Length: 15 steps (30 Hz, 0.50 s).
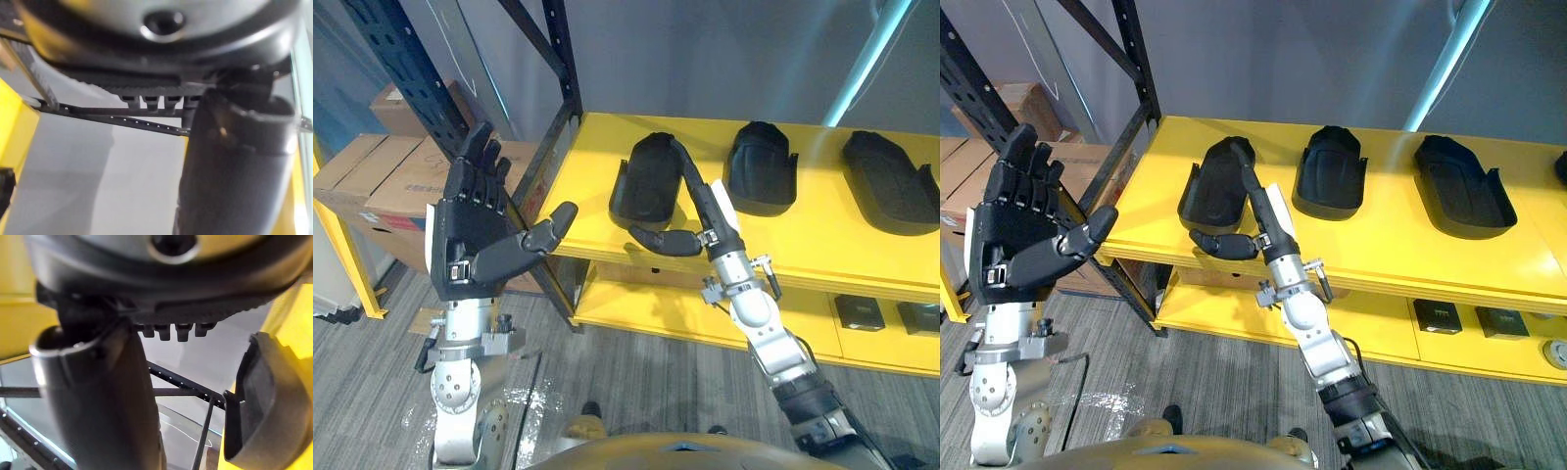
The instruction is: Walk over and take three plastic housings, then place them on the shelf
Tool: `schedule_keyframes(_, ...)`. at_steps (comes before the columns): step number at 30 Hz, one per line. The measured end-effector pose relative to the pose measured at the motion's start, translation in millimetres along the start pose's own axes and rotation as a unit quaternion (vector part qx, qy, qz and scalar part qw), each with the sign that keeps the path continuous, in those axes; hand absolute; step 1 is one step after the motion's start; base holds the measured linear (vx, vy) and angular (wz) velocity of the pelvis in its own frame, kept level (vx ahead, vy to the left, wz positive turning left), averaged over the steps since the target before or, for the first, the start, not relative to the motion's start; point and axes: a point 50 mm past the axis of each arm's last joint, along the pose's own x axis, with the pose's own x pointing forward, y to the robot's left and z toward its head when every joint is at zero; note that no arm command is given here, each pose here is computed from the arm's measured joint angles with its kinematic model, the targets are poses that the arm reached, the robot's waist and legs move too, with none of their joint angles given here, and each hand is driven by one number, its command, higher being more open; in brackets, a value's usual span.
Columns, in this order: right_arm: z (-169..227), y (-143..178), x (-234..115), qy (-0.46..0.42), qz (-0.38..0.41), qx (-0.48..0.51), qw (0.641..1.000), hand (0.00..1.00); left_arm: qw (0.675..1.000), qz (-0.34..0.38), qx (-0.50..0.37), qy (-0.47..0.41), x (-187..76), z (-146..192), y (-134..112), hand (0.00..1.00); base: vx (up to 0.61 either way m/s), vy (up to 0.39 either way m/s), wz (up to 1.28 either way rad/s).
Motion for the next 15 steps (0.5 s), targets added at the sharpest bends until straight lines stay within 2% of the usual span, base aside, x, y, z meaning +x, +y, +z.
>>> schedule_keyframes(3, -3.4, -2.1, 12.4, -0.007, -0.022, -0.048, 0.999, 1.00, 0.999, -0.032, -0.027, -0.001, -0.8, -2.9, -11.0, 1.00, -0.02, -0.007, 0.19)
schedule_keyframes(8, -6.8, -4.9, 19.5, -0.015, -0.034, -0.106, 0.994, 1.00, 0.999, -0.022, -0.038, -0.001, -2.3, -3.0, -10.0, 1.00, 0.00, -0.005, 0.04)
schedule_keyframes(15, -14.7, -8.9, 42.2, -0.002, -0.024, -0.132, 0.991, 1.00, 0.998, -0.008, -0.064, -0.008, -3.8, -2.0, -7.4, 1.00, -0.03, -0.011, 0.09)
